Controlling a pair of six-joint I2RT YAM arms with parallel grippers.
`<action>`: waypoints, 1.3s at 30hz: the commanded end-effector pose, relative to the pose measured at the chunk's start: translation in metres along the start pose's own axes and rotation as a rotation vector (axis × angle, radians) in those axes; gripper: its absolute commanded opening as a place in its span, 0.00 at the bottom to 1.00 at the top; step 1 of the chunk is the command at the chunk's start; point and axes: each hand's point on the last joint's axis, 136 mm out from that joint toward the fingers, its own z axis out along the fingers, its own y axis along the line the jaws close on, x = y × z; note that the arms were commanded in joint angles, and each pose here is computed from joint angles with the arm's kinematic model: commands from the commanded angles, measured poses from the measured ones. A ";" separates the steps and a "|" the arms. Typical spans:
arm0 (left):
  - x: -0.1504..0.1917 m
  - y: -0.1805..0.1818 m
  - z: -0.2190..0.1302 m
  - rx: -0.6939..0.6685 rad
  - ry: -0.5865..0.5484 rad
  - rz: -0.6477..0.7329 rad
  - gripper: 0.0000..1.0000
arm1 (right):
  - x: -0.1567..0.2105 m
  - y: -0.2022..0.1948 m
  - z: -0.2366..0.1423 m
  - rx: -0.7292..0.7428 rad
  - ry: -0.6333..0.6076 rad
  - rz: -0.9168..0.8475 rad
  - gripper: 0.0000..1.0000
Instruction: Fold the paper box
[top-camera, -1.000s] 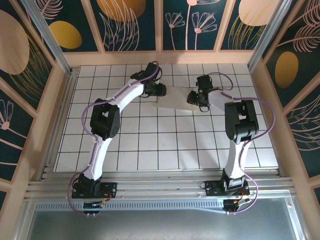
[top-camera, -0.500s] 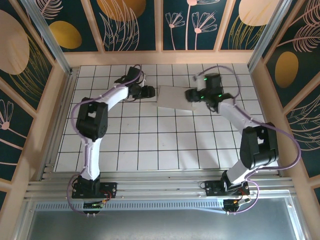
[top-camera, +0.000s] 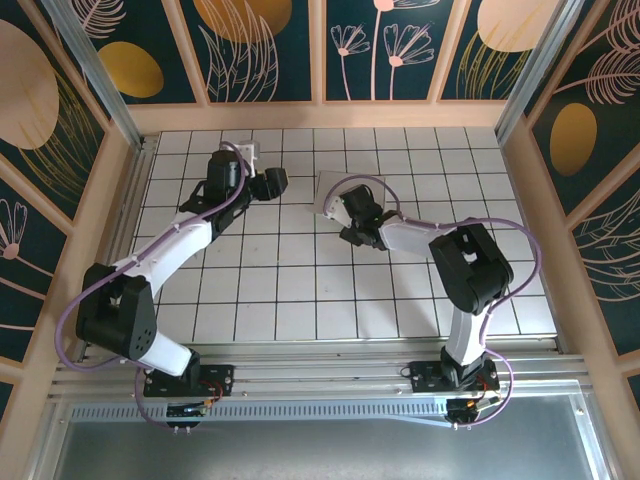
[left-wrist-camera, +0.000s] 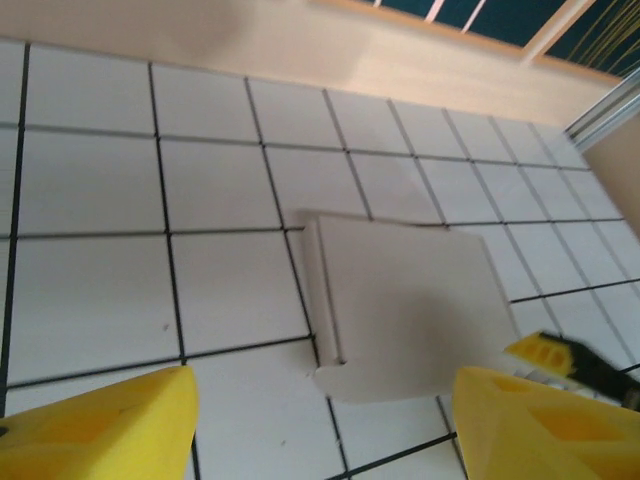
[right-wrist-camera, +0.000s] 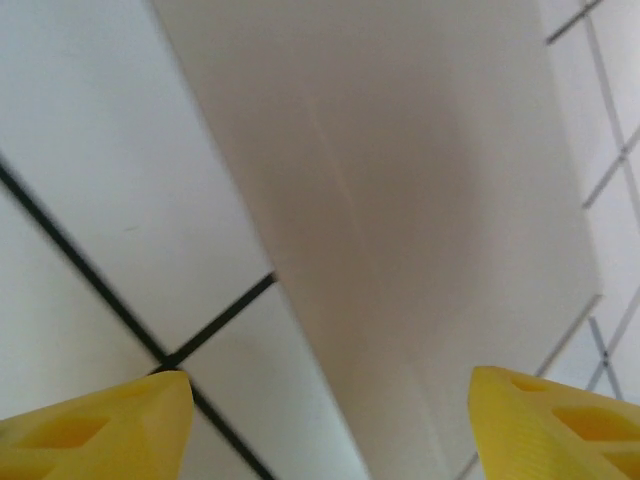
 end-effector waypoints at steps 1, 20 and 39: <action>0.001 0.009 -0.001 -0.029 -0.035 -0.024 0.68 | -0.007 -0.029 0.006 0.170 -0.016 -0.053 0.69; 0.006 0.010 0.007 -0.027 -0.010 -0.033 0.69 | 0.001 -0.023 0.035 0.207 0.000 -0.112 0.61; 0.006 0.003 0.006 0.010 0.005 -0.069 0.72 | -0.004 -0.034 0.015 0.219 -0.041 -0.164 0.00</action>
